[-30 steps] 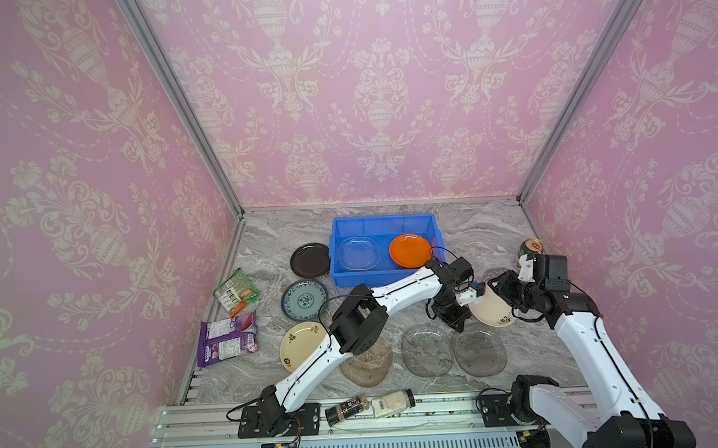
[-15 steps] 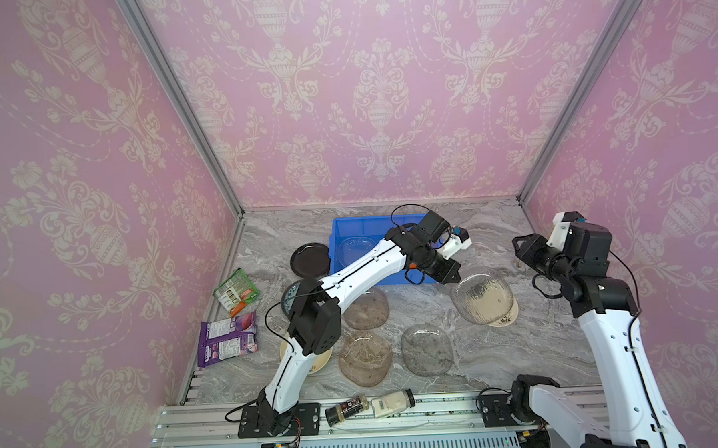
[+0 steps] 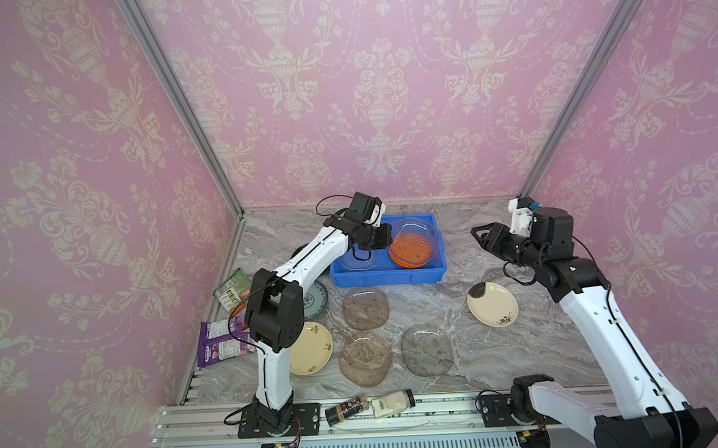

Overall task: Place the plates into the plastic bin on the countertop
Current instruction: 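Grasp the glass plate rim with the right gripper while the left gripper releases it, then lower the glass plate into the bin with the right gripper while the left arm withdraws, then open the right gripper and raise it out of the bin, then reach the left gripper toward the cream plate while the right gripper moves beside it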

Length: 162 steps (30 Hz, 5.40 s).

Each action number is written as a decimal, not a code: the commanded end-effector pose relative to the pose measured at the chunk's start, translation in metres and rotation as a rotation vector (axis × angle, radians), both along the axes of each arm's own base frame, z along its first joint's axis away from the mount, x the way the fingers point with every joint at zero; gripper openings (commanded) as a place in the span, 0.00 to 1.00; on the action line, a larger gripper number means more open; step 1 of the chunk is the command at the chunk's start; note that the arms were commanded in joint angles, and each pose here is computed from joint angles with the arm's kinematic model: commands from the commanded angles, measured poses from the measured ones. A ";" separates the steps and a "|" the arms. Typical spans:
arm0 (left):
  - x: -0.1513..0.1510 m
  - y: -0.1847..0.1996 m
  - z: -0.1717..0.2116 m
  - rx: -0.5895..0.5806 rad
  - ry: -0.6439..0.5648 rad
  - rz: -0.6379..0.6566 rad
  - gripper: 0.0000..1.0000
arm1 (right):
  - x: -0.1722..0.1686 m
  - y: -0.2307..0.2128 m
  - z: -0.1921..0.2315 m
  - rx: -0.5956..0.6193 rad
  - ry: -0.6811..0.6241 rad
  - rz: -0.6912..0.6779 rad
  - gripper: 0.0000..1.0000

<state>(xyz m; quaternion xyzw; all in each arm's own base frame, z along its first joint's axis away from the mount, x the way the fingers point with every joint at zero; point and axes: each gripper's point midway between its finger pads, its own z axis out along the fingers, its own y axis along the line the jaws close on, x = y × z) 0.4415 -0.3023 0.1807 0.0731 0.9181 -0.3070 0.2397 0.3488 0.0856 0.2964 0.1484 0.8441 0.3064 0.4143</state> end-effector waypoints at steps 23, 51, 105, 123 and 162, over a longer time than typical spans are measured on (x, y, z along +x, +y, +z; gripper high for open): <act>-0.010 0.011 0.031 -0.218 -0.008 0.062 0.00 | 0.078 0.080 -0.078 -0.048 0.150 0.150 0.22; -0.030 0.184 0.053 0.000 -0.188 0.369 0.99 | 0.149 0.198 -0.164 -0.083 0.369 0.412 0.00; -0.021 0.171 0.023 -0.041 -0.113 0.335 0.99 | 0.139 0.229 -0.219 -0.204 0.478 0.445 0.35; -0.020 0.170 0.011 -0.038 -0.088 0.331 0.99 | 0.153 0.250 -0.254 -0.173 0.516 0.464 0.31; -0.135 -0.144 -0.003 -0.134 -0.074 -0.458 0.76 | -0.011 -0.040 -0.099 -0.069 0.190 -0.181 0.30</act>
